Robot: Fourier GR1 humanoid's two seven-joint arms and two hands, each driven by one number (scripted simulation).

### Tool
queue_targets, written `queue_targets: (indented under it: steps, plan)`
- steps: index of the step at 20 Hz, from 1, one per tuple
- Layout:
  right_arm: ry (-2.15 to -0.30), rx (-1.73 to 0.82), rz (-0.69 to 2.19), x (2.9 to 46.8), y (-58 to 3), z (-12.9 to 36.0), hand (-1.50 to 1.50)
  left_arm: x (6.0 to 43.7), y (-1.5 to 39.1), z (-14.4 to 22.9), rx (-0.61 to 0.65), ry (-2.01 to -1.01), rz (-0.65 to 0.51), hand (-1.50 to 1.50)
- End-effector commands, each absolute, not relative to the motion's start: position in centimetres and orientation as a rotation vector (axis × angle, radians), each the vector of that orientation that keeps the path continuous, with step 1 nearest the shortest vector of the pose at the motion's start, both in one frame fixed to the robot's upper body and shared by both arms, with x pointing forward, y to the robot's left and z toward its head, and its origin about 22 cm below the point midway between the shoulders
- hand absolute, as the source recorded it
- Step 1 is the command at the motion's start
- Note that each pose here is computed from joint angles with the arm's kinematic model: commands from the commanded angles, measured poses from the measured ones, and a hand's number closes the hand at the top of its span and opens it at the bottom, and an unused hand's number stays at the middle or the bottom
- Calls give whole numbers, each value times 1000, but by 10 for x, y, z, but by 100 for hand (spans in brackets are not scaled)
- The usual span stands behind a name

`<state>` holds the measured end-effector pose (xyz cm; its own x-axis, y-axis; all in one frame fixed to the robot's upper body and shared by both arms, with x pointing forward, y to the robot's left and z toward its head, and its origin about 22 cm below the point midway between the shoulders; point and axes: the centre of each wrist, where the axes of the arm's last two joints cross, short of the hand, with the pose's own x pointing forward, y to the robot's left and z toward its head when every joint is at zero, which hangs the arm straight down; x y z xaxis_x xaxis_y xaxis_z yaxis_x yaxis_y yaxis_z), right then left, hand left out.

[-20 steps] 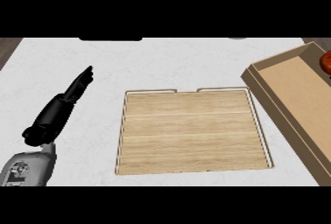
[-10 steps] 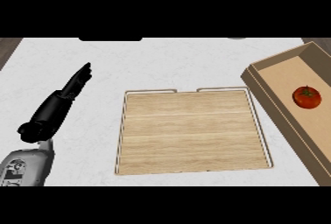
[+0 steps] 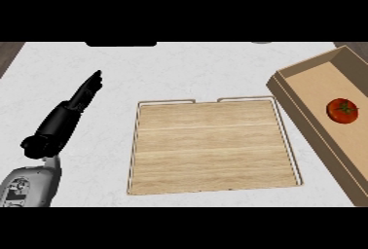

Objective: Pick the tomato from the tray and place it in the cardboard box

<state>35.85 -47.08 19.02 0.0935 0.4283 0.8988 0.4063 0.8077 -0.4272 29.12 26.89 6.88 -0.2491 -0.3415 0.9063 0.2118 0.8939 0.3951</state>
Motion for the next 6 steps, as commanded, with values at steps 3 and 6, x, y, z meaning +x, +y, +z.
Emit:
queue_targets:
  steps: [3,6]
  plan:
    - [-1561,-638,-357,333,-508,182,-150,288,272,59,99,-1750,-552,0]
    - [-1596,-689,-410,306,-542,181,-150,287,257,63,99,-1756,-538,0]
